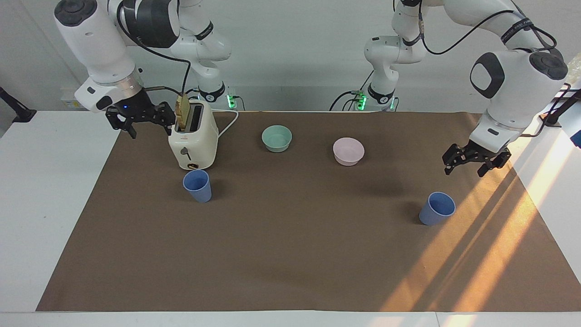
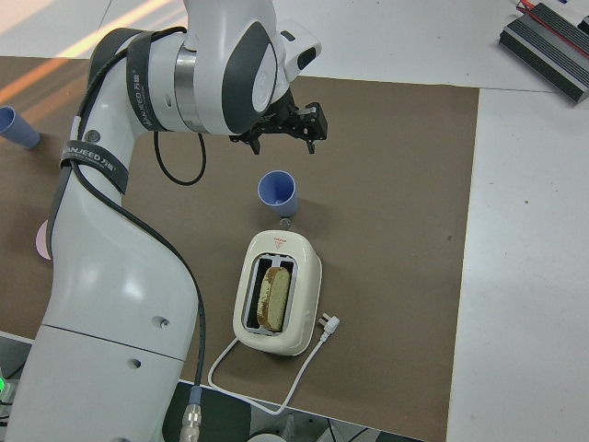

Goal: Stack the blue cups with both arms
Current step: 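Reach the left gripper down to the nearby blue cup and grasp it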

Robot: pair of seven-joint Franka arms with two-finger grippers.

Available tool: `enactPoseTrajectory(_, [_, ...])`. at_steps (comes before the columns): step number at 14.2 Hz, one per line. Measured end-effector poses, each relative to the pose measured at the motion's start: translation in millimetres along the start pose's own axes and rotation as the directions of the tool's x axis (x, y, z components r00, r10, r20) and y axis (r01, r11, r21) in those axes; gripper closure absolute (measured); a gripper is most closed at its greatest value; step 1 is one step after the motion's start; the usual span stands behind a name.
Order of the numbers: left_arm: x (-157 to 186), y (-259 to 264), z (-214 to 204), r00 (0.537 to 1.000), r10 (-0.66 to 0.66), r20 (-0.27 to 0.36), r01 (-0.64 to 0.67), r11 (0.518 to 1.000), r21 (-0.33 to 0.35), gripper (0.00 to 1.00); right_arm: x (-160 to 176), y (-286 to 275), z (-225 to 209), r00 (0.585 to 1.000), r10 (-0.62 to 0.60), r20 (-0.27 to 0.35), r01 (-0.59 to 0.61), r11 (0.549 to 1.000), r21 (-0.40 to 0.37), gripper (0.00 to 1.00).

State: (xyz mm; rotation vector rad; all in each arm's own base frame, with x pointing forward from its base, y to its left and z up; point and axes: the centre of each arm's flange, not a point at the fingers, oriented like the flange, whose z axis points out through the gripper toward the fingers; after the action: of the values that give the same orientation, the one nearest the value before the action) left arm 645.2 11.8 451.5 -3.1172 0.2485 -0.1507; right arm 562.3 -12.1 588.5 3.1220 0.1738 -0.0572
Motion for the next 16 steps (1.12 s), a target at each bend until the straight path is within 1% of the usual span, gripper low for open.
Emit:
enactPoseTrajectory(4, [5.1,-11.7,20.5,1.000,-0.008,-0.018,0.007,1.000,-0.022,0.04,0.0,0.0,0.0,1.000,0.000,0.000,0.000,1.000,0.000,0.00])
enactPoseTrajectory(6, [4.8,-17.7,25.2,1.000,-0.018,-0.019,0.017,0.999,-0.033,0.16,0.0,0.0,0.0,1.000,0.000,0.000,0.000,1.000,0.000,0.00])
enactPoseTrajectory(7, [4.4,-20.1,27.4,1.000,-0.020,-0.016,0.020,0.999,-0.036,0.16,0.0,0.0,0.0,1.000,0.000,0.000,0.000,1.000,0.000,0.00])
enactPoseTrajectory(8, [4.1,-22.0,30.9,1.000,-0.020,-0.012,0.019,0.999,-0.038,0.21,0.0,0.0,0.0,1.000,0.000,0.000,0.000,1.000,0.000,0.00])
enactPoseTrajectory(9, [4.5,-23.2,36.0,1.000,-0.019,-0.009,0.019,0.999,-0.039,0.21,0.0,0.0,0.0,1.000,0.000,0.000,0.000,1.000,0.000,0.00])
enactPoseTrajectory(10, [5.5,-23.6,44.0,1.000,-0.020,-0.010,0.019,0.999,-0.040,0.27,0.0,0.0,0.0,1.000,0.000,0.000,0.000,1.000,0.000,0.00])
enactPoseTrajectory(11, [5.3,-23.4,53.2,1.000,-0.024,-0.008,0.024,0.999,-0.046,0.27,0.0,0.0,0.0,1.000,0.000,0.000,0.000,1.000,0.000,0.00])
enactPoseTrajectory(12, [3.8,-22.6,62.9,1.000,-0.031,-0.004,0.031,0.998,-0.057,0.32,0.0,0.0,0.0,1.000,0.000,0.000,0.000,1.000,0.000,0.00])
enactPoseTrajectory(13, [1.0,-21.4,73.6,0.999,-0.038,-0.001,0.038,0.997,-0.068,0.32,0.0,0.0,0.0,1.000,0.000,0.000,0.000,1.000,0.000,0.00])
enactPoseTrajectory(14, [-2.6,-20.6,82.4,0.999,-0.044,0.002,0.044,0.996,-0.073,0.38,0.0,0.0,0.0,1.000,0.000,0.000,0.000,1.000,0.000,0.00])
enactPoseTrajectory(15, [-6.6,-20.4,89.2,0.999,-0.047,0.010,0.048,0.996,-0.076,0.53,0.0,0.0,0.0,1.000,0.000,0.000,0.000,1.000,0.000,0.00])
enactPoseTrajectory(16, [-9.8,-20.1,93.8,0.999,-0.048,0.018,0.049,0.996,-0.079,0.65,0.0,0.0,0.0,1.000,0.000,0.000,0.000,1.000,0.000,0.00])
